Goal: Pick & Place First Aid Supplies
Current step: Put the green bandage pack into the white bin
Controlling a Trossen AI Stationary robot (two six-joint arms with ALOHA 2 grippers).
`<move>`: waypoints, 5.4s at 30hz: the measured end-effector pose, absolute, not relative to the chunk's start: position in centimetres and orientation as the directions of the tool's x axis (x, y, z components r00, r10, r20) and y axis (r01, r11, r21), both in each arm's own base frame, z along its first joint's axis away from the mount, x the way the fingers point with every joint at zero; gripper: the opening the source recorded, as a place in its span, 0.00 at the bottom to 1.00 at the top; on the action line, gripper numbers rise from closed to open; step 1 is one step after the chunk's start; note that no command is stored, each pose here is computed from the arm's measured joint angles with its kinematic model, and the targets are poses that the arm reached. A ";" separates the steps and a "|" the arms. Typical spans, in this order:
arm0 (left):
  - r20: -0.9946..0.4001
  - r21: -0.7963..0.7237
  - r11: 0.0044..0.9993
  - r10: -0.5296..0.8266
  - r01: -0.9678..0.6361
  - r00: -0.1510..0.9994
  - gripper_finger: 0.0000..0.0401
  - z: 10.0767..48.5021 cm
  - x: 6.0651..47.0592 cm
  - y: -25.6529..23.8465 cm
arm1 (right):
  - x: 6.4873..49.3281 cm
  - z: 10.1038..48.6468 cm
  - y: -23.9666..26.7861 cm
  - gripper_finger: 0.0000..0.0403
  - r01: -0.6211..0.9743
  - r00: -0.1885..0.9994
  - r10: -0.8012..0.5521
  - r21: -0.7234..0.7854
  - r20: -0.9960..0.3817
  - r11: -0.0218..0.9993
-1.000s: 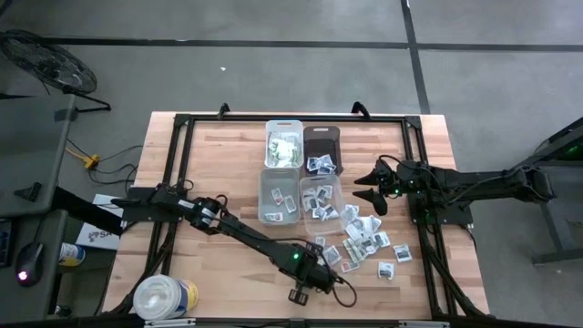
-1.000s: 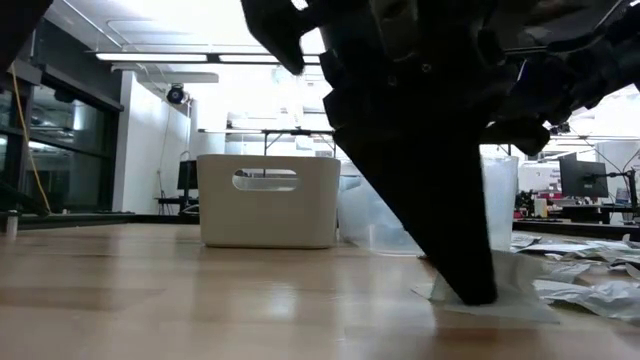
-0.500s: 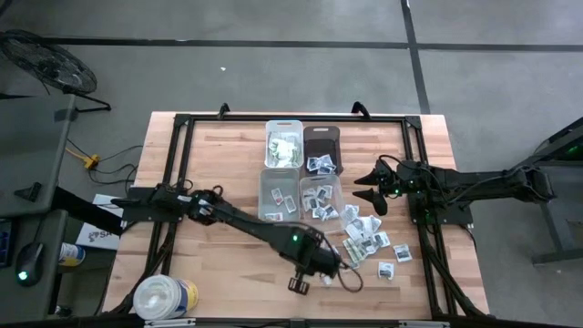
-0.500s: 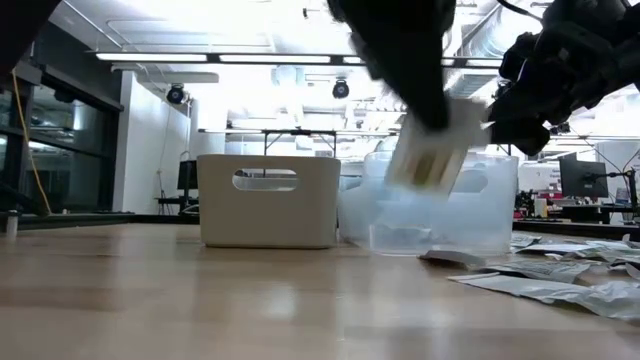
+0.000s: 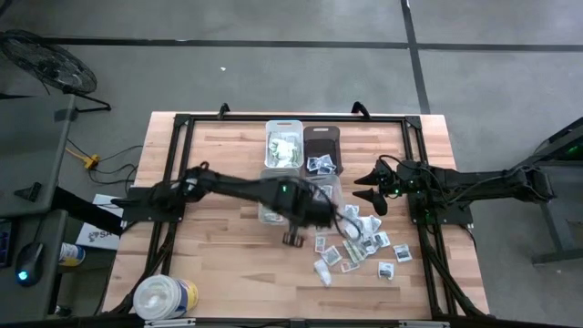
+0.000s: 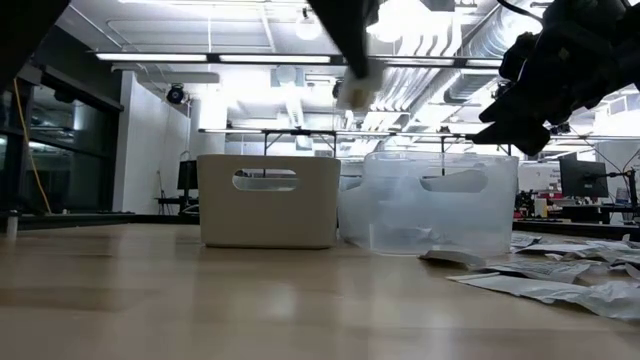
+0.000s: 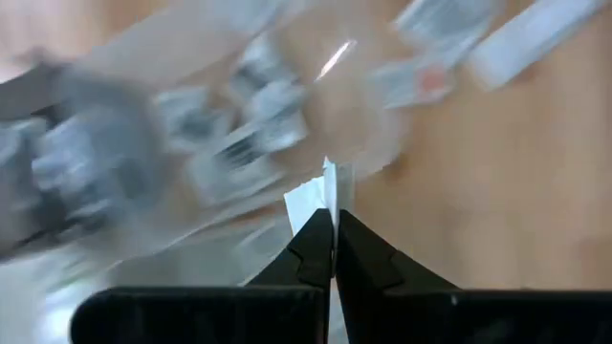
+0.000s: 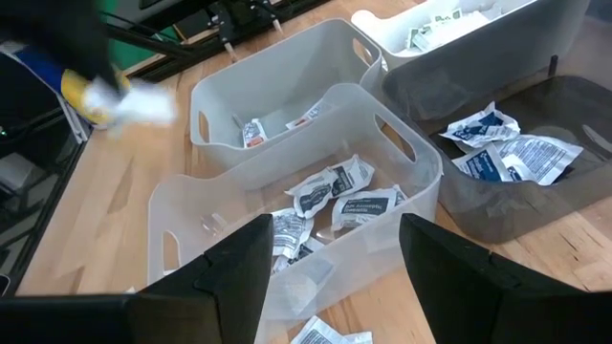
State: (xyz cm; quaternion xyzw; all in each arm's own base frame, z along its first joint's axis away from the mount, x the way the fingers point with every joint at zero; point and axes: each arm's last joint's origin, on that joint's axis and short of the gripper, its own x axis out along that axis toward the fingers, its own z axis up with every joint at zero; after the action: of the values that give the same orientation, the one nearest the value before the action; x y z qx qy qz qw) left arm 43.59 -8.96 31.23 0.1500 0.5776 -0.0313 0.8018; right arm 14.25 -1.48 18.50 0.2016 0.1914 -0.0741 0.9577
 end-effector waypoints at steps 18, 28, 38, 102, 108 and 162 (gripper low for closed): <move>-0.905 0.426 0.850 0.399 0.310 0.149 0.01 32.0 42.5 6.0 | 14.3 18.5 -1.5 0.55 0.219 0.916 -0.064 0.358 -0.397 0.908; -0.950 0.312 0.877 0.297 0.366 0.097 0.01 28.9 42.0 11.8 | 14.3 18.5 -1.5 0.55 0.219 0.916 -0.064 0.358 -0.397 0.908; -0.971 0.240 0.873 0.219 0.425 0.099 0.01 26.7 41.5 14.7 | 14.2 18.5 -1.5 0.55 0.219 0.915 -0.065 0.358 -0.397 0.908; -0.867 0.247 0.966 0.187 0.073 0.461 0.49 28.9 43.5 -11.2 | 14.2 18.5 -1.5 0.55 0.220 0.915 -0.065 0.358 -0.397 0.908; -0.866 0.147 0.987 0.097 0.063 0.491 0.49 26.0 44.6 -15.3 | 14.3 18.5 -1.5 0.55 0.217 0.918 -0.065 0.359 -0.391 0.908; -0.890 -0.022 0.999 -0.038 0.041 0.454 0.39 11.1 47.3 -23.5 | 14.2 18.5 -1.5 0.55 0.219 0.916 -0.064 0.358 -0.397 0.908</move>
State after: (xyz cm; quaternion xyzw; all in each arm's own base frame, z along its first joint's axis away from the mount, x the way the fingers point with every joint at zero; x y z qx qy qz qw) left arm 47.26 -23.54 11.08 0.0013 0.5218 -0.0231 0.8528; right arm 14.24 -1.47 18.48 0.2017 0.1917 -0.0740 0.9577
